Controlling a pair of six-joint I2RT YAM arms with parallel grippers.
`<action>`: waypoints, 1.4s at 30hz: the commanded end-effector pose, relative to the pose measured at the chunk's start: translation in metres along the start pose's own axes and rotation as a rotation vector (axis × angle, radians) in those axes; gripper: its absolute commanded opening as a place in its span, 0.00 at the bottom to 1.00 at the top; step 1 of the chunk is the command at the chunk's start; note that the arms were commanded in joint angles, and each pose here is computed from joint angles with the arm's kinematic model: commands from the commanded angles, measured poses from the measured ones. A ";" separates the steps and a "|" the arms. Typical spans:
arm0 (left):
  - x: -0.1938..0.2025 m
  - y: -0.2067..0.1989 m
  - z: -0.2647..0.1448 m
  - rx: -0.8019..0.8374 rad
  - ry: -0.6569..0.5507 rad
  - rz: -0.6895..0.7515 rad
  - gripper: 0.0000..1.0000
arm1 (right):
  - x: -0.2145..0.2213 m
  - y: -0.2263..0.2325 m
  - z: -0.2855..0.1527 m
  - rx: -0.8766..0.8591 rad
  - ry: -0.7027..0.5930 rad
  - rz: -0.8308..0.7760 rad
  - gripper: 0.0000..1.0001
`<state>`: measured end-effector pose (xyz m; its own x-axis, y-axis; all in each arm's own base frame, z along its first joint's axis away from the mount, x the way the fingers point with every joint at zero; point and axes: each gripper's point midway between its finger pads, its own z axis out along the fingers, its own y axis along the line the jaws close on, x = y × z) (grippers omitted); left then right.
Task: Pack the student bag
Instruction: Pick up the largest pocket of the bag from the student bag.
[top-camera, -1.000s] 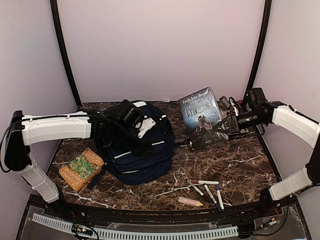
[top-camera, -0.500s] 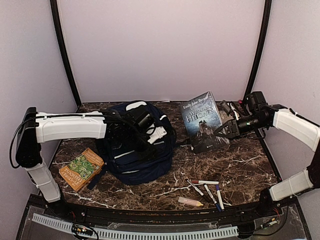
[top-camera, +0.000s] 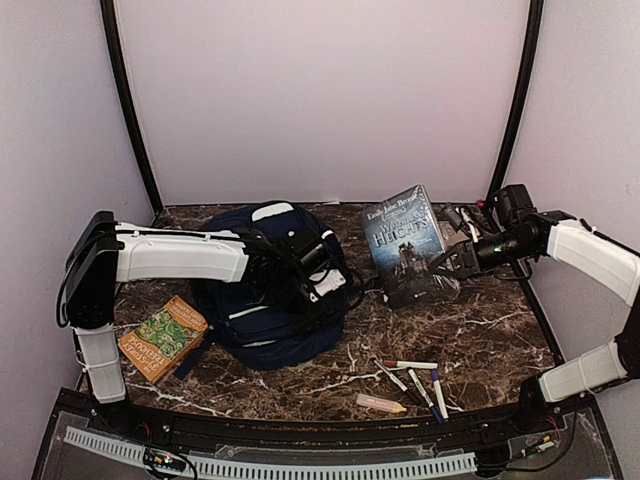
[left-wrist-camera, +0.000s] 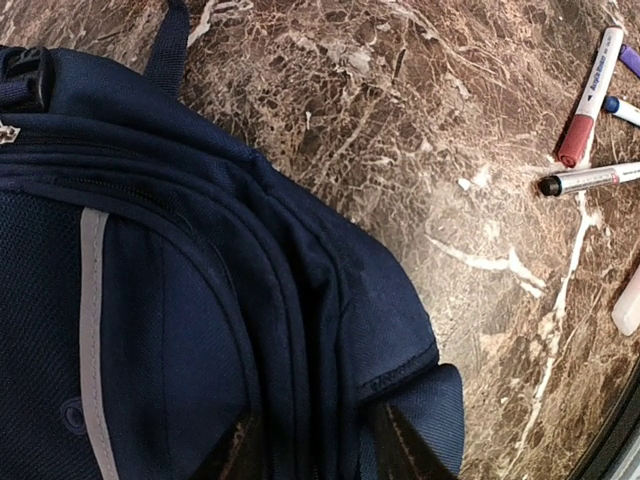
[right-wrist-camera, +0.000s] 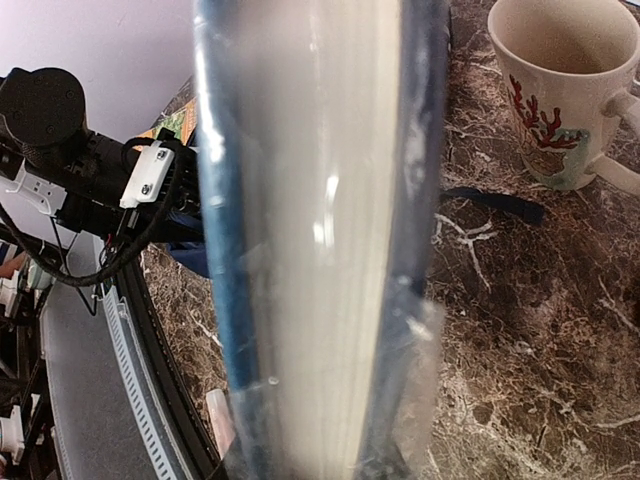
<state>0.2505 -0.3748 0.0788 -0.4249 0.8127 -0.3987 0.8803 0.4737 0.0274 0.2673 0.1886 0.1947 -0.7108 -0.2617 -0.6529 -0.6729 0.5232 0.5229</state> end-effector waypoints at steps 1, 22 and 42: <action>-0.004 0.001 -0.004 -0.011 0.006 0.006 0.38 | -0.032 0.018 -0.013 -0.032 -0.120 -0.154 0.00; 0.005 0.007 -0.001 -0.057 0.082 -0.036 0.40 | -0.032 0.016 -0.012 -0.034 -0.122 -0.147 0.00; -0.006 0.020 -0.015 -0.129 0.038 -0.039 0.00 | -0.036 0.018 -0.015 -0.031 -0.134 -0.142 0.00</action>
<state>0.2597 -0.3710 0.0727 -0.4656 0.8153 -0.3443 0.8473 0.5230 0.0928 0.2694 0.1871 0.1935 -0.7089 -0.2539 -0.6580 -0.6691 0.5371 0.5136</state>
